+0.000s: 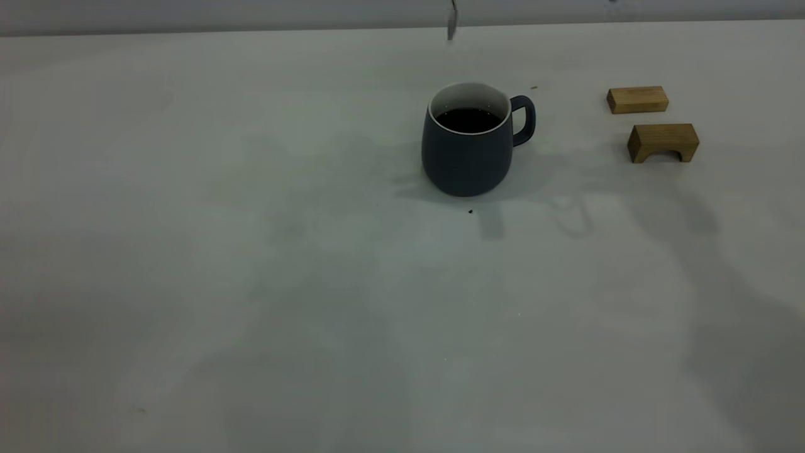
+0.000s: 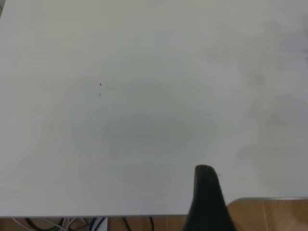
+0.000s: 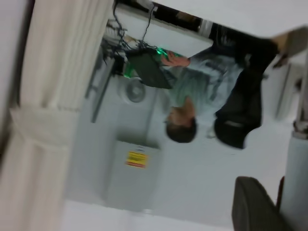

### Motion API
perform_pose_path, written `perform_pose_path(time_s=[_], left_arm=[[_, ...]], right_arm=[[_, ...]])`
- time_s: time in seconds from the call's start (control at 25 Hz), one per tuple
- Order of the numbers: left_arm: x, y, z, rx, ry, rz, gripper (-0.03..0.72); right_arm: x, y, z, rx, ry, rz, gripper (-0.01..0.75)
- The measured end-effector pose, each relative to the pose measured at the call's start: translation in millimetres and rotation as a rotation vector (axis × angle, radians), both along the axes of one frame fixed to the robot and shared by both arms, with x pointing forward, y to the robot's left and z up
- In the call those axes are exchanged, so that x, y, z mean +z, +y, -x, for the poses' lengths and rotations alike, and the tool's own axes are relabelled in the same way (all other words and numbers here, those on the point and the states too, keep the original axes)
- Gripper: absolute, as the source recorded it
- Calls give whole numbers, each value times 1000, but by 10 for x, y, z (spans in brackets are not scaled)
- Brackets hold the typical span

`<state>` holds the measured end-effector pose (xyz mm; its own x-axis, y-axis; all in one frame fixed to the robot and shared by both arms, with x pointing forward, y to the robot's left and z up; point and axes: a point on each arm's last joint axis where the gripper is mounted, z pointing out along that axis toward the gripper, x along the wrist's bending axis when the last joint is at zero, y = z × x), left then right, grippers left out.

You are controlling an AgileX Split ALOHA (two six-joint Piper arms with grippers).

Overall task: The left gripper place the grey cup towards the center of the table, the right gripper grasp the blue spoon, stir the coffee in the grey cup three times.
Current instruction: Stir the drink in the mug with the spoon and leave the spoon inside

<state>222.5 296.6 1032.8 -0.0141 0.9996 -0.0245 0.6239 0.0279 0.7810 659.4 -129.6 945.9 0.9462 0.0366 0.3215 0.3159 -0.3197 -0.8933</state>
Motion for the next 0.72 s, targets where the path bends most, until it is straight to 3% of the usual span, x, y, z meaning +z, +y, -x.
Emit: perform_pose_path(time_s=[0.32,0.72], left_arm=[[0,0,0,0,0,0,585],[0,0,0,0,0,0,585]], right_arm=[[-140,-1,-55,-61,112,-51,122],[-670,-279,-206,-153,164,-64,122]])
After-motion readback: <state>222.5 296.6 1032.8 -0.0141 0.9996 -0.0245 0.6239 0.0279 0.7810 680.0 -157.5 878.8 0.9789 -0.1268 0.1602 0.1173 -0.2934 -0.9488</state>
